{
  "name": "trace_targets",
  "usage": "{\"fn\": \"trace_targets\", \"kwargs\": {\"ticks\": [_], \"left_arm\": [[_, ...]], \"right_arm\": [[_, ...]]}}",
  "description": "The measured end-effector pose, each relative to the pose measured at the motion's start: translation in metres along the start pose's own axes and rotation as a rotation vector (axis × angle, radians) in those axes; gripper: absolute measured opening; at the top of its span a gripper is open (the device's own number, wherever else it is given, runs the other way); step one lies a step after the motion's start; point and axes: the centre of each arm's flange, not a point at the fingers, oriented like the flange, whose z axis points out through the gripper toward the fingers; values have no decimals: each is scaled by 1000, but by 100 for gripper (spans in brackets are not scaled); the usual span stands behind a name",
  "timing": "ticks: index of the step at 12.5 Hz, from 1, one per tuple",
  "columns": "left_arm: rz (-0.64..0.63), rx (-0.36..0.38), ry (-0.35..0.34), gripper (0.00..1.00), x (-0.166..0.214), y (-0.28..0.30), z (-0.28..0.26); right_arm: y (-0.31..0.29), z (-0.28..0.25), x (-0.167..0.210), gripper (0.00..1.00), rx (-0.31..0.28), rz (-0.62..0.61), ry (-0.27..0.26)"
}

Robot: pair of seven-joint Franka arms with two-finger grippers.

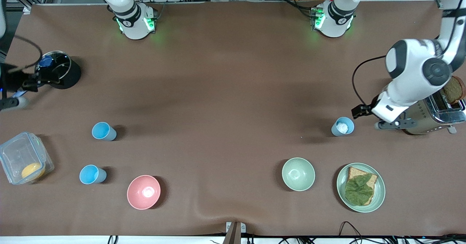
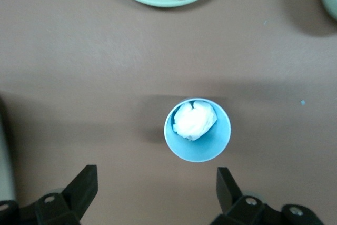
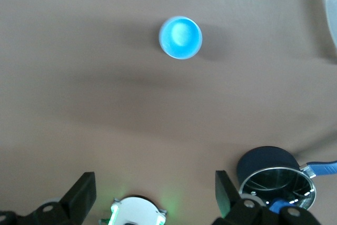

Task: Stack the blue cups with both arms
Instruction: 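Grasp the tissue-filled blue cup with the left gripper while the right gripper grasps another, then carry the blue cup toward the table middle with the left gripper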

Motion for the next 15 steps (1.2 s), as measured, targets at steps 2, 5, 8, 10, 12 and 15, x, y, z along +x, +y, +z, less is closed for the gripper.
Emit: {"fn": "trace_targets", "kwargs": {"ticks": [2,5,8,10,12,15], "left_arm": [[0,-4,-22,88,1,0,22],[2,-13,-24,81,4,2,44],[2,-25,-12,68,8,4,70],[1,-29,-19,57,8,4,84],[2,-30,-25,32,8,5,88],[8,-31,-23,3,8,9,87]], "right_arm": [[76,56,10,100,85,22,-65],[131,120,47,100,131,48,-82],[140,143,74,100,114,41,-41],[138,156,86,100,111,42,-33],[112,164,109,100,91,109,-32],[54,168,143,100,40,166,-8]]}}
